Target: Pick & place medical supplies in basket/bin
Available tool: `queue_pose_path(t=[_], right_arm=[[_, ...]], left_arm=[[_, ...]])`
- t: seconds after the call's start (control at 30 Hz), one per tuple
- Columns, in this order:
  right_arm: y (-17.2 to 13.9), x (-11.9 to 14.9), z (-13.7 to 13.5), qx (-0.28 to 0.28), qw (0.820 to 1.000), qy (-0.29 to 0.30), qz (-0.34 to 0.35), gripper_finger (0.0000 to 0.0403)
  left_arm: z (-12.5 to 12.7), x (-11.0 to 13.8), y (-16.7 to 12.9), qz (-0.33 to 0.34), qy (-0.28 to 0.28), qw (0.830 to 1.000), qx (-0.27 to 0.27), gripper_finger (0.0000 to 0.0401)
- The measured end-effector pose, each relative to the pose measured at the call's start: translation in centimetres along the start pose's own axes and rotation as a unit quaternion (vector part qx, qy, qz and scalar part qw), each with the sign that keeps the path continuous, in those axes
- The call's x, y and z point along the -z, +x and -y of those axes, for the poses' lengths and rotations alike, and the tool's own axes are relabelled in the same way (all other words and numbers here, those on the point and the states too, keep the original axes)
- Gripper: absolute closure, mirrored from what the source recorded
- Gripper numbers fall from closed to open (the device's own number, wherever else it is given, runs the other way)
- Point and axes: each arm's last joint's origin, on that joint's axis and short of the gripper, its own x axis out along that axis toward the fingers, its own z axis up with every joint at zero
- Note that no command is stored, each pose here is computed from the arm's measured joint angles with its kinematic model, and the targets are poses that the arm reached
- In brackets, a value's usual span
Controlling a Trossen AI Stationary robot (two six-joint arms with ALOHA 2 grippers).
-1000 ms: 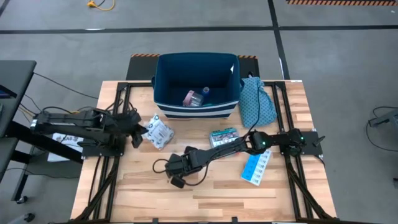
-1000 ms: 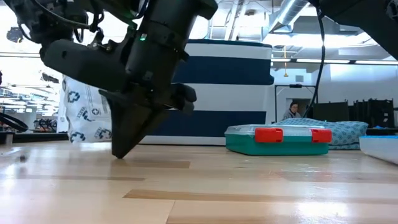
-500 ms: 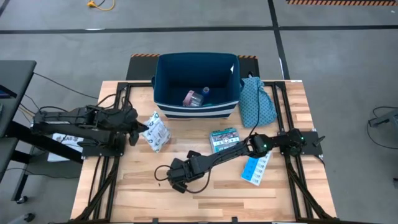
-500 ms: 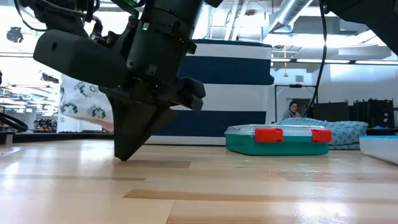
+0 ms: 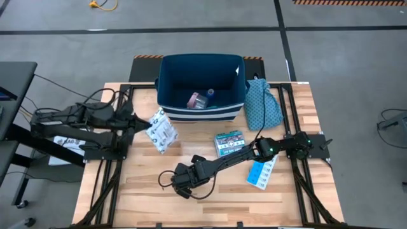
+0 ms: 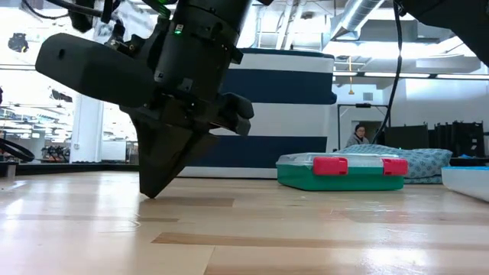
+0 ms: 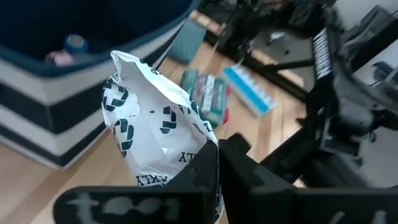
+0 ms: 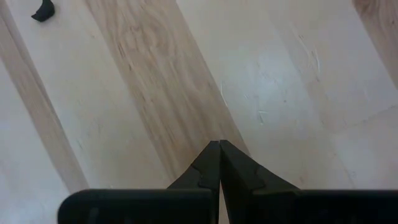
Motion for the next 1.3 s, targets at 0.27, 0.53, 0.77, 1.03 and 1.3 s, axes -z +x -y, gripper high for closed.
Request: queue_pose_path(t=[0.27, 0.53, 0.77, 1.03, 1.3], right_arm=[[0.0, -0.1, 0.0, 0.001, 1.0, -0.002, 0.004, 0.0403], [-0.1, -0.1, 0.1, 0.0, 1.0, -0.002, 0.003, 0.0403], [-0.1, -0.2, 0.0, -0.002, 1.0, 0.002, 0.002, 0.0403], [-0.1, -0.2, 0.0, -0.002, 1.0, 0.007, 0.004, 0.0403], [-0.1, -0.3, 0.2, 0.003, 1.0, 0.008, 0.007, 0.0403]], left_arm=[[1.9, -3.0, 0.6, 0.028, 0.042, 0.999, 0.013, 0.0401], [4.9, -8.2, 1.0, 0.069, 0.115, 0.991, 0.015, 0.0401], [5.8, -14.0, 0.2, 0.131, 0.174, 0.975, -0.043, 0.0401], [4.4, -19.7, 2.0, 0.142, 0.216, 0.961, -0.101, 0.0401], [0.4, -21.0, 7.5, 0.054, 0.228, 0.96, -0.155, 0.0401]])
